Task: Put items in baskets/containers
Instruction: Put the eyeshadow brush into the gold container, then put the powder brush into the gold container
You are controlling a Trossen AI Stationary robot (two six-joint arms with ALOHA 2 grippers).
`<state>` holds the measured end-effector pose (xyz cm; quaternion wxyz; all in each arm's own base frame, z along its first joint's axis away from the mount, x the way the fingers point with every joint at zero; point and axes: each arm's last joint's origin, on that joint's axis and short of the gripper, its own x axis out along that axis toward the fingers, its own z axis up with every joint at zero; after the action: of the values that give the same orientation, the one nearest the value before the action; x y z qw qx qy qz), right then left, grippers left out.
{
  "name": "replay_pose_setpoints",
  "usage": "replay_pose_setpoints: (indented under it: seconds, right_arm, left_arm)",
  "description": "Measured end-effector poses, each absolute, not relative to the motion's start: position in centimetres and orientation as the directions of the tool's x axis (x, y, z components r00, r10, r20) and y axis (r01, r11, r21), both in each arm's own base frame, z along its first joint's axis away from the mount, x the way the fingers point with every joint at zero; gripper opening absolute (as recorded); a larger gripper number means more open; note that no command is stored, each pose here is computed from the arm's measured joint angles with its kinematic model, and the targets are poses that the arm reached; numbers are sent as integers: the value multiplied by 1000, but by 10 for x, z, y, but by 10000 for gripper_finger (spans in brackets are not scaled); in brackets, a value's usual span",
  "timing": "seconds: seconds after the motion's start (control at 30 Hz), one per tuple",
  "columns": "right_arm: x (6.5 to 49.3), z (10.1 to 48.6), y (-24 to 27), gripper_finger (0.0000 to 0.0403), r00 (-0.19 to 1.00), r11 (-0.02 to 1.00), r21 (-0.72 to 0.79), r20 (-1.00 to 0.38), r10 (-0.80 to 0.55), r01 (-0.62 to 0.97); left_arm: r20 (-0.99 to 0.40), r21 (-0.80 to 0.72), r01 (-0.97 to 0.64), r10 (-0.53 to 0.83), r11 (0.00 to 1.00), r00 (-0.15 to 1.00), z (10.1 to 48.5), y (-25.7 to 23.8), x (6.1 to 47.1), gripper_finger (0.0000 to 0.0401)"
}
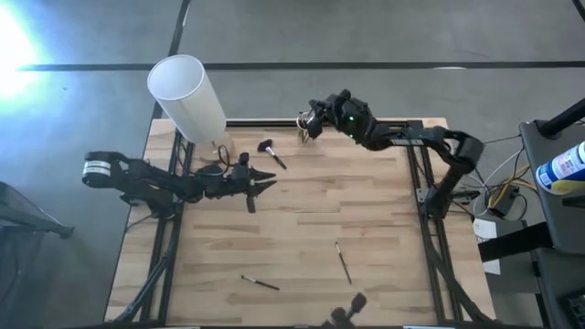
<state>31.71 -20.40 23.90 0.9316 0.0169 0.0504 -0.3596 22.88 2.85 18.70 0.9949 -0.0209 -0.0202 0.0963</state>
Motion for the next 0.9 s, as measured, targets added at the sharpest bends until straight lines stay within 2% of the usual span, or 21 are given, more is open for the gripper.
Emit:
replay_pose_setpoints:
  seconds: [0.27,0.4,0.73,0.83,0.9]
  right_arm:
    - [336,208,-220,11,719,735,11,-216,-660,678]
    - [345,205,-227,18,693,714,42,-290,-660,698]
    - [353,221,-234,124,583,671,-9,-487,-651,742]
    - [353,226,-233,134,555,680,-47,-539,-634,732]
    - [351,232,-228,126,548,695,-75,-558,-624,715]
  left_arm:
    - [21,-52,-185,186,981,982,185,28,229,84]
    - [9,-52,-184,185,981,983,184,28,229,84]
    - [-9,-67,-186,186,980,983,183,28,229,84]
    - [-13,-45,-197,197,979,980,181,29,228,84]
    - [-14,-37,-234,234,972,972,179,30,225,80]
